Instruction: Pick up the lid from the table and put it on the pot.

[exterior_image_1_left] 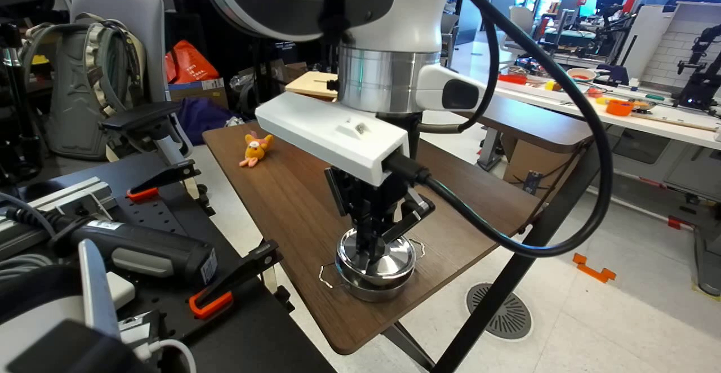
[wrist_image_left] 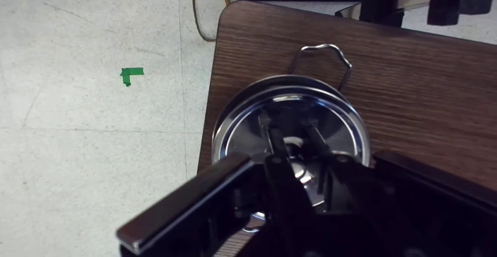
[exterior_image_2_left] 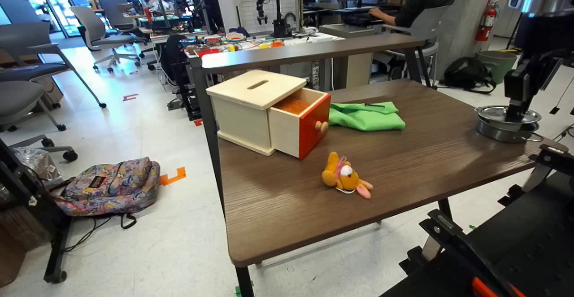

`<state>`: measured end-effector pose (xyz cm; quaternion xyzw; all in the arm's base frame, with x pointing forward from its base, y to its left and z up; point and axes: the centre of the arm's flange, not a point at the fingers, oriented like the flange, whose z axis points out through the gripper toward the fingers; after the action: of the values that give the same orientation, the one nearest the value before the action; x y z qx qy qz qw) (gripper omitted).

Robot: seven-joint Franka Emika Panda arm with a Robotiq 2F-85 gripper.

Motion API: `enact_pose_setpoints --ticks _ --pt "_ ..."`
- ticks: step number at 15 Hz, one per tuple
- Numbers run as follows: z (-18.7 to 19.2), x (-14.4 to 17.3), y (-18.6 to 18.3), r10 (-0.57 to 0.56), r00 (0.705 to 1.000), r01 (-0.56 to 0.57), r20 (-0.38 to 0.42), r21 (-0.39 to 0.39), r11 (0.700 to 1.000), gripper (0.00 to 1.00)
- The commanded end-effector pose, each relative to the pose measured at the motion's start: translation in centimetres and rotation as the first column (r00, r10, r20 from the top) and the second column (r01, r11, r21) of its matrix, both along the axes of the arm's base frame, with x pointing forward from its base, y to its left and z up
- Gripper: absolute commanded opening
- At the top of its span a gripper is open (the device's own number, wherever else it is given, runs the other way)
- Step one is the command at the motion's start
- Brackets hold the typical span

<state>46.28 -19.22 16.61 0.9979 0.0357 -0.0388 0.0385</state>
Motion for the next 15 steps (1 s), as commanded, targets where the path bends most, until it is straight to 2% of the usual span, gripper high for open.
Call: enact_pose_setpoints --ticks 1,14,15 --pt "-0.7 0.9 -0.2 -0.005 1.0 0.005 0.005 -0.017 1.0 0.05" --pt "-1.7 2.0 -0.1 -0.025 1.0 0.025 -0.005 -0.034 0.999 0.05" --pt "-1.7 2.0 -0.1 -0.029 1.0 0.029 -0.005 -0.035 0.999 0.15"
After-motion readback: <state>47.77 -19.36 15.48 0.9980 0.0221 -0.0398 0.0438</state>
